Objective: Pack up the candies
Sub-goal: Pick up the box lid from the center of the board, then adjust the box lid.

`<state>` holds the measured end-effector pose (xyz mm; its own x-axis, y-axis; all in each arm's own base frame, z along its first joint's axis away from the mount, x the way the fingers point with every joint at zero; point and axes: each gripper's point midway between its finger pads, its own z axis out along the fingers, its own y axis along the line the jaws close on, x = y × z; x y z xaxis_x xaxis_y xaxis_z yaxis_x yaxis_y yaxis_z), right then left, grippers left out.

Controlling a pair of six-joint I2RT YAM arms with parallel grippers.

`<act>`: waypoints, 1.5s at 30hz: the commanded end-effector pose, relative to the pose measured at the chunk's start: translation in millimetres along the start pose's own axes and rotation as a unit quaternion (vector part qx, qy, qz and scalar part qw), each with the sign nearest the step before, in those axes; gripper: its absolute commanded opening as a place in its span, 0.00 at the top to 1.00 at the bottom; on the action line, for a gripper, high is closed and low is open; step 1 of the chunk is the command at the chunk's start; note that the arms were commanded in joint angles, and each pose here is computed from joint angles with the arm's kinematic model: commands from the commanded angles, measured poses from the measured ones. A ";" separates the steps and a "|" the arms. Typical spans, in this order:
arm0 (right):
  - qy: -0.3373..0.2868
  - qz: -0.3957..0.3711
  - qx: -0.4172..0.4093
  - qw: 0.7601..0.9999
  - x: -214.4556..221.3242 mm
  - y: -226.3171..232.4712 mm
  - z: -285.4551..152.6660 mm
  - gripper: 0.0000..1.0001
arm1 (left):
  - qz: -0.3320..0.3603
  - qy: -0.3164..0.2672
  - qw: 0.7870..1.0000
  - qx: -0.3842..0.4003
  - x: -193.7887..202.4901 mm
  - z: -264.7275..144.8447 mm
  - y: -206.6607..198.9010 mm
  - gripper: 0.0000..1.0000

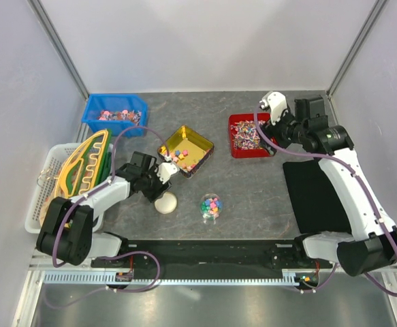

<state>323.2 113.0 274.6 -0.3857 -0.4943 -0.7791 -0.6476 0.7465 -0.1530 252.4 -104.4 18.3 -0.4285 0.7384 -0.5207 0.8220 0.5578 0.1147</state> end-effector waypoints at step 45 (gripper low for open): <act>-0.073 0.142 -0.626 0.763 -68.2 177.1 28.5 0.02 | 0.186 -0.443 0.864 0.152 -240.2 -181.9 -52.8 0.98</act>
<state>275.4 273.2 248.5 -0.6272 -0.3005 -0.7185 -0.7391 -0.0613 0.6708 231.7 -230.6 258.1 0.1665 0.2846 -0.9441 0.9721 0.1128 0.2055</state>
